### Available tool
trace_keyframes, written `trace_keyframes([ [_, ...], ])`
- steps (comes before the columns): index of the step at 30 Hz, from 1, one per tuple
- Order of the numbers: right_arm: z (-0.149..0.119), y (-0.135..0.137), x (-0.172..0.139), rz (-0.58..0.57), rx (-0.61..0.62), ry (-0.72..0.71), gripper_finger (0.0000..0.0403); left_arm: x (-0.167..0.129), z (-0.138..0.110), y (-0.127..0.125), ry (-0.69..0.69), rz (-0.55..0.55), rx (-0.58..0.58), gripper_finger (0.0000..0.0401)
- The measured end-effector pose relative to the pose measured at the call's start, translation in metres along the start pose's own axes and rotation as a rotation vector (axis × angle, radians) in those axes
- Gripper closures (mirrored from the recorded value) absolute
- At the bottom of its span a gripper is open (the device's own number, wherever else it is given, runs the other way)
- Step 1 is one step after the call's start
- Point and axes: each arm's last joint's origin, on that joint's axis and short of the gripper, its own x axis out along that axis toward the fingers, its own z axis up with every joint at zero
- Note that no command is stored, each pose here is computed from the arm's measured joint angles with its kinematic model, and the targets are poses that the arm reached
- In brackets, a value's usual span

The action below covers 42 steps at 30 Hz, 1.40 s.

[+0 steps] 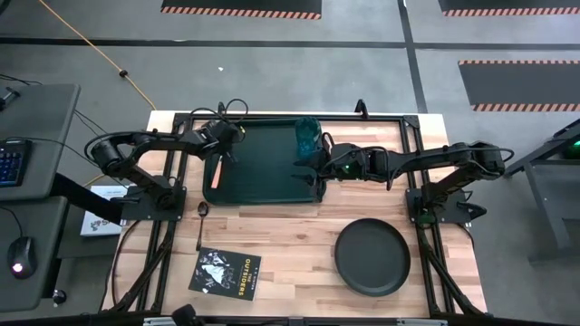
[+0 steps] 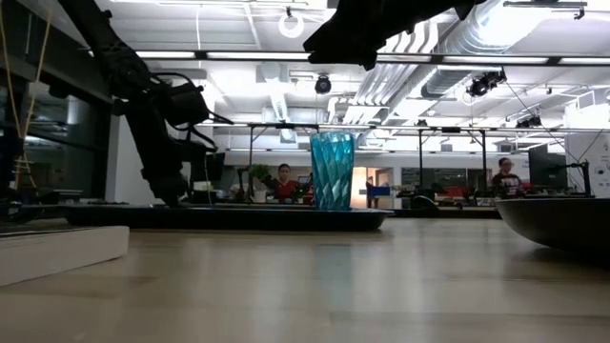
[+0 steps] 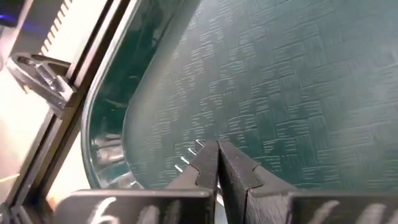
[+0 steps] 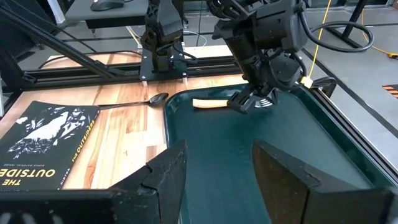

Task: Pick and place plate/cup/fork/spoon on tray
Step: Put the orange fork on the left side of the black tray, then put the black plate in the center of the black tray

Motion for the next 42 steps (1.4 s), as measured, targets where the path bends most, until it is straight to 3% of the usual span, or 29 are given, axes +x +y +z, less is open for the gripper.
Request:
trace_keyframes([
  [8,0.0,0.0,0.0,0.0,-0.003,0.0,0.0229,0.0,-0.001,0.002,0.025,0.09,-0.008,0.0401],
  [14,0.0,0.0,0.0,0.0,-0.007,0.0,0.0229,-0.005,0.006,0.003,-0.026,0.078,-0.057,0.0401],
  [20,0.002,0.0,-0.002,-0.001,-0.028,-0.007,0.0229,-0.043,0.031,0.002,-0.284,-0.089,-0.128,0.0401],
  [24,0.004,-0.002,-0.014,-0.005,-0.051,0.033,0.0229,-0.074,0.038,-0.007,-0.589,-0.342,-0.231,0.0401],
  [27,0.009,-0.004,-0.032,-0.024,-0.04,0.131,0.0229,-0.092,0.032,-0.022,-0.857,-0.54,-0.273,0.0401],
  [31,0.008,-0.006,-0.061,-0.046,0.059,0.307,0.0229,-0.109,0.015,-0.04,-1.097,-0.671,-0.309,0.0401],
  [36,-0.024,-0.001,-0.086,-0.114,0.219,0.664,0.0229,-0.128,0.008,-0.051,-1.209,-0.751,-0.276,0.0401],
  [42,-0.089,0.015,-0.094,-0.181,0.335,0.963,0.0229,-0.142,0.004,-0.061,-1.252,-0.807,-0.213,0.0401],
])
